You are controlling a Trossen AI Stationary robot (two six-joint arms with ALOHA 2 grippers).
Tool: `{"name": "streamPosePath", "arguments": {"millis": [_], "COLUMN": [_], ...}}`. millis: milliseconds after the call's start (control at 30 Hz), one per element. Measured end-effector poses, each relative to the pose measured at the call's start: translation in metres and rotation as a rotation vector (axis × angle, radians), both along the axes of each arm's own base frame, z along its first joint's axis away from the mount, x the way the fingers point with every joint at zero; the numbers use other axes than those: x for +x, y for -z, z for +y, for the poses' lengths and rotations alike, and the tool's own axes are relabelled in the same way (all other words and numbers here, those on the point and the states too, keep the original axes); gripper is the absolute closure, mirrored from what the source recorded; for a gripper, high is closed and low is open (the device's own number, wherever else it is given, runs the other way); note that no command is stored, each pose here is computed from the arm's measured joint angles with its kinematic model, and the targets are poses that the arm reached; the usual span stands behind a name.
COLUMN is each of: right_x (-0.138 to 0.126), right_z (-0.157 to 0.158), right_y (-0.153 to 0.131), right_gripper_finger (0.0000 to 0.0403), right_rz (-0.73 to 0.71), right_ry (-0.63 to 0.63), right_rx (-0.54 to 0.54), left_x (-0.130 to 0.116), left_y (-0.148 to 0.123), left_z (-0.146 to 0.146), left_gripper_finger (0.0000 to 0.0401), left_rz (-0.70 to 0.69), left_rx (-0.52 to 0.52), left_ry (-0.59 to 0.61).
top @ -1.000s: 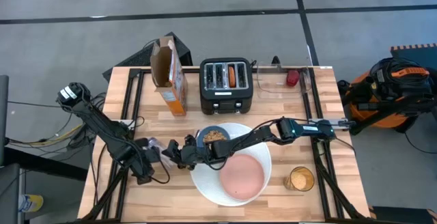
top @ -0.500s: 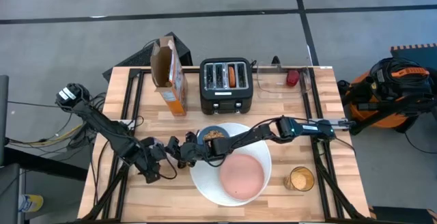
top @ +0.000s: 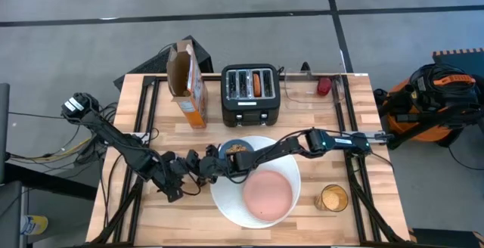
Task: Arrange a breakfast setting
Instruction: Put the purple cup on top of the white placemat
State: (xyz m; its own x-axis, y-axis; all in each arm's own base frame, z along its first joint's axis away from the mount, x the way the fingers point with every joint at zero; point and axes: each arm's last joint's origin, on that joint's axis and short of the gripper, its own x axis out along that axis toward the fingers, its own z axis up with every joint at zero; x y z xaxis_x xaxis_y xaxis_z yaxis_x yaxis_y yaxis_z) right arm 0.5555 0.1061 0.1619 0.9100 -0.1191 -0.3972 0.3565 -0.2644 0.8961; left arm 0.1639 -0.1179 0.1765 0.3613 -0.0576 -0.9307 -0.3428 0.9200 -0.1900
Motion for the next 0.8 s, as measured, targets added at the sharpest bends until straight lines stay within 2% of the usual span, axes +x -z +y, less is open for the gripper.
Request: {"name": "streamPosePath", "arguments": {"millis": [267, 400, 800], "right_x": [0.0, 0.002, 0.005], "right_z": [0.0, 0.001, -0.001], "right_y": [-0.001, -0.007, -0.011], "right_gripper_finger": [0.0337, 0.0382, 0.0385], "right_rz": [-0.009, -0.054, -0.103], "right_ry": [-0.008, -0.013, -0.068], "right_rx": [-0.023, -0.057, -0.081], "left_x": [-0.002, -0.005, -0.015], "left_y": [0.001, -0.002, -0.042], "left_z": [-0.002, -0.005, 0.0], "left_gripper_finger": [0.0301, 0.0301, 0.0301], "left_rz": [0.059, 0.08, 0.027], "left_rx": [-0.063, -0.085, -0.128], "left_ry": [0.031, 0.054, 0.08]}}
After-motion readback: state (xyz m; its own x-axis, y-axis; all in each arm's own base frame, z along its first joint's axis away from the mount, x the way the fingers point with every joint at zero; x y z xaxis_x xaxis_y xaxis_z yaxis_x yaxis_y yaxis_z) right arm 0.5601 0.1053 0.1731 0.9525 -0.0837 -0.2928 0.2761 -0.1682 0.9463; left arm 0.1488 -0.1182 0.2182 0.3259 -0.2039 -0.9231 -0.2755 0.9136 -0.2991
